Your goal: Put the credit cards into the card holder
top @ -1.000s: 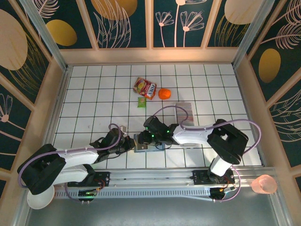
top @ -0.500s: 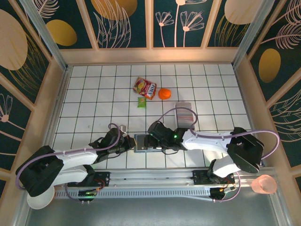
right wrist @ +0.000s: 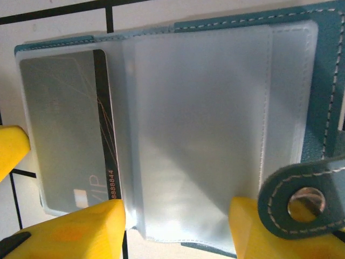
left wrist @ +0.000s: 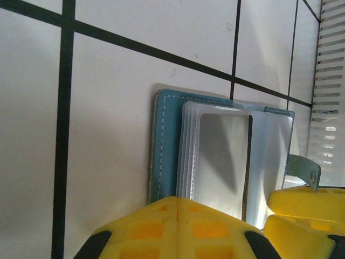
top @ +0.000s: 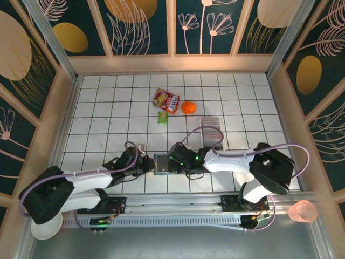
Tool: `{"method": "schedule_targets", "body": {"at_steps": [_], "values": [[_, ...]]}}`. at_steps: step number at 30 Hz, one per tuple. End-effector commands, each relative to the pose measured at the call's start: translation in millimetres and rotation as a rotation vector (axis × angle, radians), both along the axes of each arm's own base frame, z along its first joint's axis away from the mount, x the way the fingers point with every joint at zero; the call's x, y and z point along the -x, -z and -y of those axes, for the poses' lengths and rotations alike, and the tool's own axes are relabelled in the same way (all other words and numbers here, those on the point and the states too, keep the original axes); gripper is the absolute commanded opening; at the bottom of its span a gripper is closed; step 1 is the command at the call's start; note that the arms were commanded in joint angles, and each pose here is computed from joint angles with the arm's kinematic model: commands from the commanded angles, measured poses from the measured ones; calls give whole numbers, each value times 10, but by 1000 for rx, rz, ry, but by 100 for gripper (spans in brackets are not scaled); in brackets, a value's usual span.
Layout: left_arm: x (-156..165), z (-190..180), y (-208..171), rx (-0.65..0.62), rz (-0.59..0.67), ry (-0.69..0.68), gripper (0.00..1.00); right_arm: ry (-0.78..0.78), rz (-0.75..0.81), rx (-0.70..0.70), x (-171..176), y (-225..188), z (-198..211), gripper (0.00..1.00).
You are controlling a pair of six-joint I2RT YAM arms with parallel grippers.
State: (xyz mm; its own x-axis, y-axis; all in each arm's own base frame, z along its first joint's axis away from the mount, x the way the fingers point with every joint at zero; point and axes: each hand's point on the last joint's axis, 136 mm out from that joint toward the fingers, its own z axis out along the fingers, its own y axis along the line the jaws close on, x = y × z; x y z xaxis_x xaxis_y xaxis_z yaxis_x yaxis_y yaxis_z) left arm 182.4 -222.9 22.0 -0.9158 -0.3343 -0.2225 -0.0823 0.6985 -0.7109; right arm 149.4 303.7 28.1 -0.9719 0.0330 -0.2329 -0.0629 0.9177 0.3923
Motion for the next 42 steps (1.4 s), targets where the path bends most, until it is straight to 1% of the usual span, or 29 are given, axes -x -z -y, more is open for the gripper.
{"method": "schedule_targets", "body": {"at_steps": [1,5,11,16,22,28,36,42], "values": [[41,-15,54,-13,-5,14,2,16,7,-28,-32,7,-133,54],[59,-52,97,-25,-10,6,0,7,12,-75,-67,-31,-296,54],[76,-115,150,-47,-16,-9,0,1,23,-116,-129,-98,-477,54],[61,-116,130,-48,-7,-10,0,18,45,-92,-148,-140,-427,54],[56,-113,132,-49,-9,-13,0,28,76,-131,-166,-294,-467,54],[59,-115,138,-43,-14,-20,0,16,70,-173,-148,-339,-567,53],[53,-99,154,-48,-23,-17,0,16,93,-189,-180,-445,-621,53],[62,-82,189,-48,-37,-10,0,12,90,-184,-170,-429,-619,53]]}}
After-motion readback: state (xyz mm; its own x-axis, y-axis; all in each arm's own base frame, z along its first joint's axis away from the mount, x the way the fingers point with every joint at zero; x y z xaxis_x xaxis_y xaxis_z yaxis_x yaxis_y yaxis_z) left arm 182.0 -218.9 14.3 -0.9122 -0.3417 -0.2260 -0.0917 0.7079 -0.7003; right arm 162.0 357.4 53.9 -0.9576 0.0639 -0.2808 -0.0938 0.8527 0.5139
